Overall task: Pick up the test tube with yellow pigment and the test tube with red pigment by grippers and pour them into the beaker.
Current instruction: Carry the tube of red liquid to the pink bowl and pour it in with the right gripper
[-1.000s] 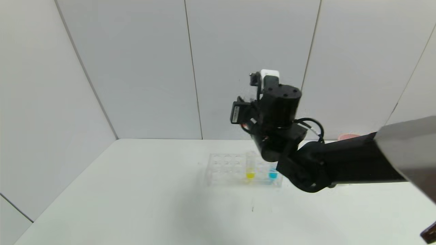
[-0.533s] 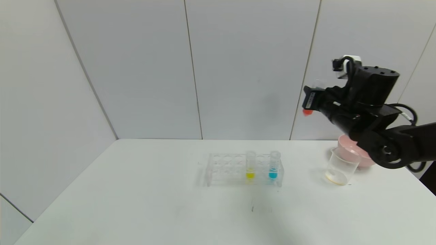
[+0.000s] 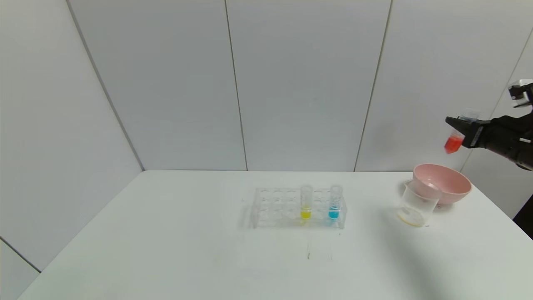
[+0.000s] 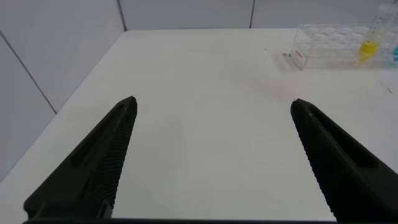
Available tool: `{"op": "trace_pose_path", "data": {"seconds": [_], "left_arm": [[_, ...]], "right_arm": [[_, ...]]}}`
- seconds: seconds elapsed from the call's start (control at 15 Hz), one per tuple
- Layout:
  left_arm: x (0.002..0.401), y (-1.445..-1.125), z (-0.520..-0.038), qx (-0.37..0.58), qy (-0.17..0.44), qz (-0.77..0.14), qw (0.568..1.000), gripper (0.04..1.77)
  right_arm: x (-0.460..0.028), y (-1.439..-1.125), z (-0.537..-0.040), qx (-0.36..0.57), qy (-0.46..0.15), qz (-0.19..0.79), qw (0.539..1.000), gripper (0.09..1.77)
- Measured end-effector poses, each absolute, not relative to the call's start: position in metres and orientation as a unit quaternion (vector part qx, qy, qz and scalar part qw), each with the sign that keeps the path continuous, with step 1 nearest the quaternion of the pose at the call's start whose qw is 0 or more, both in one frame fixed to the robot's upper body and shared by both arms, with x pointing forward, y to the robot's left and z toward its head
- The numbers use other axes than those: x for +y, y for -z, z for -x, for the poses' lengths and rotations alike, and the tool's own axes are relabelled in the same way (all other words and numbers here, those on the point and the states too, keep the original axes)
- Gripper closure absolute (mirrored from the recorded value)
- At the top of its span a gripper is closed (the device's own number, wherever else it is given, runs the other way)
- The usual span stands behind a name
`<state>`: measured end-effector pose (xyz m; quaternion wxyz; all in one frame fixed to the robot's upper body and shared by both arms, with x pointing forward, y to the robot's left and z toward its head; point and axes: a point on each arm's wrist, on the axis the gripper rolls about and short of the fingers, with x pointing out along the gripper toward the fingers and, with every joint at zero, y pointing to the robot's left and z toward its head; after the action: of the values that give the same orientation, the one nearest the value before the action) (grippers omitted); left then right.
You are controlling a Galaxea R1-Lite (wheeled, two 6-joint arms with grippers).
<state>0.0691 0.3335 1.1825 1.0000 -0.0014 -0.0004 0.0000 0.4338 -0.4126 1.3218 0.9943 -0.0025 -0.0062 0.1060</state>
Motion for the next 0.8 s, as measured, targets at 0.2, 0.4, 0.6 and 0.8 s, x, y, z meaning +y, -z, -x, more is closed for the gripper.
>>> {"op": "trace_pose_path", "data": {"seconds": [0.2, 0.4, 0.6, 0.8], "left_arm": [[0.334, -1.182, -0.069, 0.0, 0.0, 0.001, 1.0, 0.05], [0.334, -1.182, -0.069, 0.0, 0.0, 0.001, 1.0, 0.05], [0.334, -1.182, -0.069, 0.0, 0.0, 0.001, 1.0, 0.05], [0.334, -1.182, -0.069, 0.0, 0.0, 0.001, 1.0, 0.05]], "right_arm": [[-0.449, -1.323, -0.43, -0.025, -0.105, 0.085, 0.991, 1.3], [-0.46, -1.324, -0.434, -0.082, -0.09, 0.177, 0.977, 1.3], [-0.458, -1.316, -0.44, -0.135, -0.117, 0.24, 0.954, 1.3], [-0.458, -1.297, -0.446, -0.131, -0.138, 0.27, 0.944, 1.3]]}}
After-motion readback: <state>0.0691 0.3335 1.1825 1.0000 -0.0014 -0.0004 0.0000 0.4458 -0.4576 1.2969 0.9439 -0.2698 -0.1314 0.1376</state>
